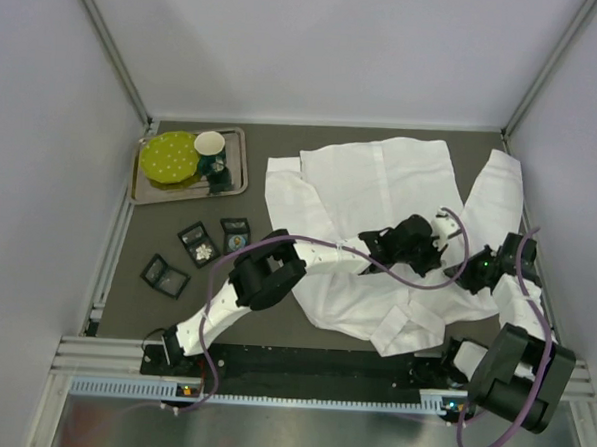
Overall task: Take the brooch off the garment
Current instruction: Remove the brooch from the clothes.
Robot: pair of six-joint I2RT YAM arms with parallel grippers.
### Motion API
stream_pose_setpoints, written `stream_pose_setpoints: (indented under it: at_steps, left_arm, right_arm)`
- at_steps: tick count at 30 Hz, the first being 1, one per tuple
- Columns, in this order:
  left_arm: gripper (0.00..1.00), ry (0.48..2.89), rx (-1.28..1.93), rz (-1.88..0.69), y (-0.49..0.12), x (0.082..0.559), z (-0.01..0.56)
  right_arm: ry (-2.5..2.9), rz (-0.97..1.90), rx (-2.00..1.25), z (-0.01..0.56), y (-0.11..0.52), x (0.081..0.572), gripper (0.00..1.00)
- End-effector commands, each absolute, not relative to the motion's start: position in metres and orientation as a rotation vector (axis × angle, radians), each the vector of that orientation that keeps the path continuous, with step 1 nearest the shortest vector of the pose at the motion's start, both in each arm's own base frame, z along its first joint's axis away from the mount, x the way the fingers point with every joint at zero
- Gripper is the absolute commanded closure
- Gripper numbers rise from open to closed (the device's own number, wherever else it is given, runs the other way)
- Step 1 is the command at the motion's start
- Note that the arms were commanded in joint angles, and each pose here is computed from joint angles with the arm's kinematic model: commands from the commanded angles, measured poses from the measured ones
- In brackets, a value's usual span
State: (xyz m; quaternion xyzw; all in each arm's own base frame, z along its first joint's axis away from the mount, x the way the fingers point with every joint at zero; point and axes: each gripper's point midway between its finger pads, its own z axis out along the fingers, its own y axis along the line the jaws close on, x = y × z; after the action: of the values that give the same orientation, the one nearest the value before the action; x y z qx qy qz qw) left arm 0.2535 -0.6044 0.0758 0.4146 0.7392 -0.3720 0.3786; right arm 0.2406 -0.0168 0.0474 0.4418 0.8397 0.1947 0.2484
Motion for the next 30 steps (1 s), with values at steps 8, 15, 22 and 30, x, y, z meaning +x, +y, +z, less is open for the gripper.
stream_pose_setpoints:
  at_steps: [8,15,22,30]
  left_arm:
    - [1.00,1.687,1.067,-0.907,-0.619,0.247,0.129]
    - [1.00,1.678,1.073,-0.902,-0.618,0.246,0.131]
    - [1.00,1.652,1.089,-0.917,-0.616,0.241,0.127]
    - [1.00,1.628,1.048,-0.915,-0.613,0.244,0.137]
  right_arm:
    - [2.263,0.565,1.170,0.050,-0.014,0.243,0.87]
    - [2.230,0.562,1.178,0.057,-0.016,0.247,0.88]
    - [2.197,0.594,1.196,0.064,-0.015,0.253,0.89]
    - [2.219,0.611,1.228,0.056,-0.013,0.252,0.90]
